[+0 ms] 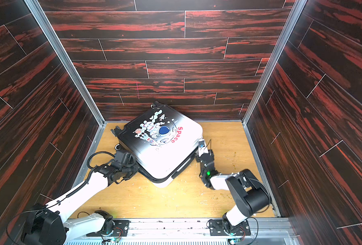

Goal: Open the suitcase zippers
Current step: Unzip the zipper on the suitcase, then adjust the suitcase at the center of the board.

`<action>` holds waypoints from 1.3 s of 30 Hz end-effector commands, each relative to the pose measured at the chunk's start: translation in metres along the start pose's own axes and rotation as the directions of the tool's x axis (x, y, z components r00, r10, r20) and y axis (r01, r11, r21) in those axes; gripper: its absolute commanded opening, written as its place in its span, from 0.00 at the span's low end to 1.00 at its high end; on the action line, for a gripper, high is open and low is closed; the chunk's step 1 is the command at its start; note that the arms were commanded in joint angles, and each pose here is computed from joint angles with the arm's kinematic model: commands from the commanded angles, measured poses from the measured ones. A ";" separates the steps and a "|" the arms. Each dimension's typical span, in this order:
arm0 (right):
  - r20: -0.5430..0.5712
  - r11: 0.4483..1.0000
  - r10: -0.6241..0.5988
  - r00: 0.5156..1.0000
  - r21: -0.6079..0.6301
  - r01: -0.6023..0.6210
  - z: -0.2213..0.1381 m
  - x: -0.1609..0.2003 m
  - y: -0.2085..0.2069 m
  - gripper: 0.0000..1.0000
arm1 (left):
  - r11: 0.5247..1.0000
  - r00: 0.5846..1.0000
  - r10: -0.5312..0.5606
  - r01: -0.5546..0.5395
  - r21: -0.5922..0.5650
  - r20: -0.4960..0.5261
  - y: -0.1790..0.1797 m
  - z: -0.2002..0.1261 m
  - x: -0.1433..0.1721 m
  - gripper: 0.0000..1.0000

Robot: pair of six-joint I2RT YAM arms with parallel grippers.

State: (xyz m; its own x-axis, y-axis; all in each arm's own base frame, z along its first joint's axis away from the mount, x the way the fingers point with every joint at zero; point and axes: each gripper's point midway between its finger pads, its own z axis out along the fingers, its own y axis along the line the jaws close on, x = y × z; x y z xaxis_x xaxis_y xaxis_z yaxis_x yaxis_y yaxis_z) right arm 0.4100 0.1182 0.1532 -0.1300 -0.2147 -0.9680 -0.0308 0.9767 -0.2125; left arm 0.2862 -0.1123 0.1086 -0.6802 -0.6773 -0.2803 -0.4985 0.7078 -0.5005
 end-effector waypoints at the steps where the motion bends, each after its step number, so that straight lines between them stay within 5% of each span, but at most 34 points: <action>1: 0.193 0.972 0.128 0.973 0.173 -0.162 0.006 -0.054 -0.061 0.00 | 0.977 0.990 0.114 -0.098 -0.187 0.080 0.038 -0.019 -0.018 0.00; 9: 0.083 0.970 0.215 0.973 0.095 -0.223 -0.048 -0.023 -0.052 0.00 | 0.957 0.961 0.070 0.011 -0.288 0.269 0.020 -0.014 -0.082 0.00; 14: 0.042 0.986 0.164 0.986 -0.014 -0.163 -0.086 -0.026 -0.006 0.00 | 0.951 0.945 0.024 0.080 -0.300 0.327 -0.015 0.006 -0.128 0.00; 20: -0.055 0.956 0.122 0.991 -0.263 -0.132 -0.140 -0.021 0.081 0.00 | 0.954 0.938 0.096 0.009 -0.300 0.333 -0.077 0.037 -0.200 0.00; 22: -0.082 0.935 0.067 0.994 -0.341 -0.091 -0.161 -0.011 0.116 0.00 | 0.949 0.940 0.134 -0.030 -0.315 0.314 -0.090 0.040 -0.218 0.11; 25: -0.072 0.916 -0.007 0.997 -0.402 -0.023 -0.181 -0.006 0.150 0.00 | 0.932 0.934 0.176 -0.056 -0.358 0.310 -0.088 0.023 -0.230 0.51; 30: -0.131 0.912 -0.010 0.991 -0.407 -0.045 -0.187 -0.001 0.169 0.00 | 0.900 0.862 0.210 0.015 -0.436 0.462 -0.053 -0.055 -0.239 0.92; 33: -0.137 0.912 -0.018 0.990 -0.409 -0.040 -0.185 -0.003 0.176 0.00 | 0.912 0.826 0.189 0.052 -0.406 0.531 -0.038 -0.096 -0.229 0.97; 39: -0.146 0.904 -0.001 0.989 -0.423 -0.062 -0.184 -0.006 0.184 0.00 | 0.986 0.944 0.015 0.042 -0.164 0.329 -0.022 -0.086 -0.141 0.92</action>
State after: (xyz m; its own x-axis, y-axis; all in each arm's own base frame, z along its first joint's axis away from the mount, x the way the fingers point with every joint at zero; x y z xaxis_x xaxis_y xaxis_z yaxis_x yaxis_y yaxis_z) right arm 0.2243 0.2837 0.1448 -0.2436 -0.2518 -0.9366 -0.3955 0.9076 -0.1411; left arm 0.3708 0.0128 0.2760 -0.3634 -0.6253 -0.6906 -0.6221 0.7147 -0.3197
